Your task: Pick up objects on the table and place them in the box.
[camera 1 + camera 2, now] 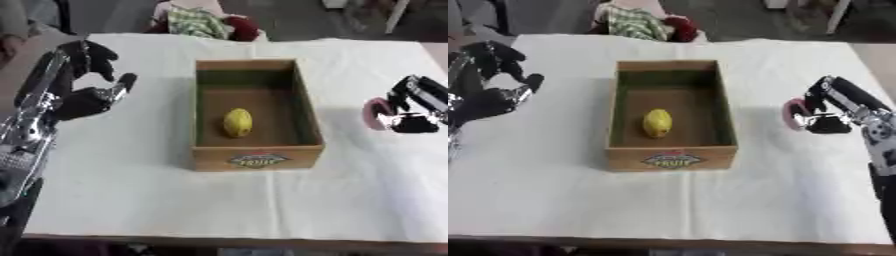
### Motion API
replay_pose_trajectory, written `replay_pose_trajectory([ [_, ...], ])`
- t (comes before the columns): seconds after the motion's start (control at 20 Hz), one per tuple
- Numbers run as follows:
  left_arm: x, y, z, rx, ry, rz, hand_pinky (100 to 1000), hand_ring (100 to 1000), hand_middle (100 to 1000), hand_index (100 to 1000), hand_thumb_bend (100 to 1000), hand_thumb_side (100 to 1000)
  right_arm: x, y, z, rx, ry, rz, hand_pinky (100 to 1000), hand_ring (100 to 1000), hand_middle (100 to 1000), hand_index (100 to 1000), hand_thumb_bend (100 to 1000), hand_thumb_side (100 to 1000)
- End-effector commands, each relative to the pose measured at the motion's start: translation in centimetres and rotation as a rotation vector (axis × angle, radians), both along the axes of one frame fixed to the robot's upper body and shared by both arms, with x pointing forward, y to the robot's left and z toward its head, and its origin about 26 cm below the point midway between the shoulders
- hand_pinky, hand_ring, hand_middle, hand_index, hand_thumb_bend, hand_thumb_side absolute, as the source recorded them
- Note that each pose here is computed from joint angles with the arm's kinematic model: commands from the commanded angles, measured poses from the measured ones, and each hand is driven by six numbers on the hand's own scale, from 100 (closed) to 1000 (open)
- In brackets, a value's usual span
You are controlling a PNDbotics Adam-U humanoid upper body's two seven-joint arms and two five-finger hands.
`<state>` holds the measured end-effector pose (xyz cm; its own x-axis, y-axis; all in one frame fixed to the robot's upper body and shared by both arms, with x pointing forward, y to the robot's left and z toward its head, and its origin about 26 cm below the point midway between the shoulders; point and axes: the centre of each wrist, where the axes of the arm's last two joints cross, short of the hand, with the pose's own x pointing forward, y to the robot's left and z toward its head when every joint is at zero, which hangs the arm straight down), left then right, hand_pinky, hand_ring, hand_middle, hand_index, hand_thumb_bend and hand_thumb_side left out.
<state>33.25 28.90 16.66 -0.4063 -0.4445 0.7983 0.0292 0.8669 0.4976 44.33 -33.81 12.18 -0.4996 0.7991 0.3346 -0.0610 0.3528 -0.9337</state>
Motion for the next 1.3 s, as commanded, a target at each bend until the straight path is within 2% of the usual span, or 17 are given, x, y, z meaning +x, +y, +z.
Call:
replay_pose_trajectory([
  [0.05,-0.1,0.6,0.9,0.012,-0.024,0.013,703,477,437,612,423,100,0.6,1.0,3.3,0.046,-0.141,0.023,541,515,172,199,100,197],
  [0.25,-0.2,0.6,0.8,0.002,-0.019,0.011,703,477,437,612,421,100,1.6,3.9,5.8,0.084,-0.23,0.099,543,514,172,200,100,179],
  [0.4,-0.3,0.5,0.7,-0.005,-0.018,0.006,704,477,437,612,421,100,2.3,6.3,7.5,0.086,-0.258,0.171,547,515,175,201,100,173],
  [0.55,-0.3,0.4,0.7,-0.01,-0.016,0.001,704,477,437,612,418,100,2.9,9.1,8.2,0.077,-0.26,0.248,549,517,178,204,100,178],
  [0.8,-0.3,0.2,0.7,-0.018,-0.016,-0.004,704,477,437,613,417,100,3.6,12.9,6.5,-0.006,-0.188,0.366,558,525,187,217,100,208],
  [0.85,-0.3,0.2,0.6,-0.02,-0.015,-0.005,704,477,437,613,417,100,3.7,13.5,5.9,-0.031,-0.166,0.39,559,526,189,219,100,165],
  [0.9,-0.3,0.2,0.6,-0.02,-0.014,-0.006,705,477,437,613,416,100,3.8,14.0,5.3,-0.051,-0.148,0.409,559,526,189,220,100,213],
  [1.05,-0.2,0.1,0.6,-0.02,-0.014,-0.006,705,477,437,613,413,100,3.8,15.0,3.6,-0.095,-0.099,0.447,561,532,203,241,100,224],
  [1.2,-0.2,0.1,0.6,-0.024,-0.012,-0.004,705,477,437,613,412,100,3.8,15.3,2.9,-0.12,-0.077,0.453,565,546,258,311,100,243],
  [1.3,-0.3,0.1,0.5,-0.023,-0.01,-0.003,705,477,437,613,411,100,3.7,15.2,2.9,-0.14,-0.082,0.445,578,569,361,406,100,254],
])
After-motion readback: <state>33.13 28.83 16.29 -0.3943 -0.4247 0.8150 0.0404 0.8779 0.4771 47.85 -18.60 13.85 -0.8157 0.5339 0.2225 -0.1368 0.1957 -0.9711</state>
